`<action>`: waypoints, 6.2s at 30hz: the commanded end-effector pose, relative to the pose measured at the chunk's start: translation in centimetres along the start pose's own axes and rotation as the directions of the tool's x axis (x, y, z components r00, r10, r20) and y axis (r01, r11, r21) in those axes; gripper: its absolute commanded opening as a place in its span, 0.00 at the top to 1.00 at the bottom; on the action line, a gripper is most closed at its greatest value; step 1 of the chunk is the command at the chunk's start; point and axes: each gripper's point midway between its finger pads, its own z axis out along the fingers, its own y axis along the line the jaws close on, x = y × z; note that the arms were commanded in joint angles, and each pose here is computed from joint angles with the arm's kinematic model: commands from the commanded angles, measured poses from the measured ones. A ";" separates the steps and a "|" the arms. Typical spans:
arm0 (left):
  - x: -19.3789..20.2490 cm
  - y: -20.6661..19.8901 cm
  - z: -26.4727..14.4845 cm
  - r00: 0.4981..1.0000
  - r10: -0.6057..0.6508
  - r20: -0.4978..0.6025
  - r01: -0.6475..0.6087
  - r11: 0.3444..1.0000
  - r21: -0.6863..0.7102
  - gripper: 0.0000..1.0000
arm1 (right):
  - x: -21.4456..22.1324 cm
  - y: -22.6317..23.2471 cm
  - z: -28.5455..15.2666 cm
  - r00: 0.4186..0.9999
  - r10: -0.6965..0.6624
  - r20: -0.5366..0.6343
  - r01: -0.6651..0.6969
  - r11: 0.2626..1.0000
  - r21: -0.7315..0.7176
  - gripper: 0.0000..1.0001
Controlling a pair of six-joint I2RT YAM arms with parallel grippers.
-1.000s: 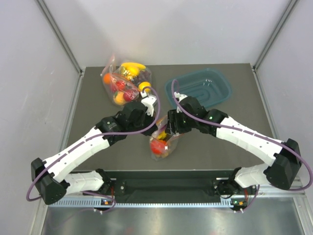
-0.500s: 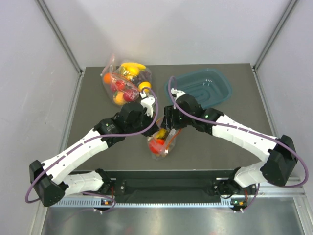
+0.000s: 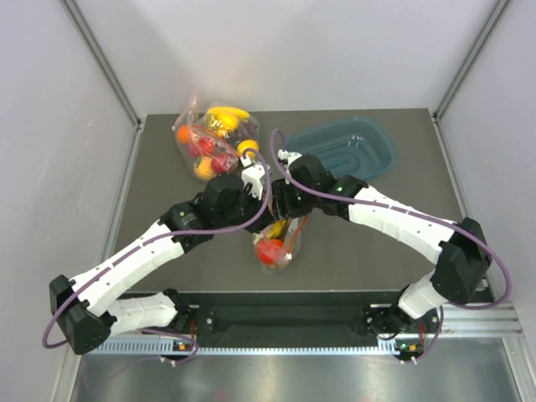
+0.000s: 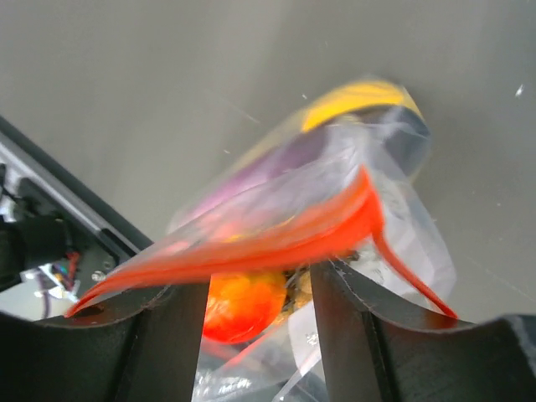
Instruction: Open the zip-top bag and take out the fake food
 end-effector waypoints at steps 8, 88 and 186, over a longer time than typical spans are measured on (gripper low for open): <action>-2.7 -1.5 -1.3 0.993 0.026 0.111 -0.033 0.998 0.061 1.00 | -1.5 -2.3 0.2 0.999 -0.018 0.030 0.014 0.990 0.141 0.42; -4.2 1.0 -0.2 0.995 -0.042 0.095 0.047 0.998 -0.048 1.00 | -8.1 3.1 -9.8 0.931 -0.003 0.364 0.027 0.998 -0.061 1.00; -1.3 6.2 -0.8 0.984 -0.159 0.083 0.172 0.968 -0.182 1.00 | -19.8 -6.4 -12.9 0.833 -0.031 0.553 0.034 0.999 0.005 0.21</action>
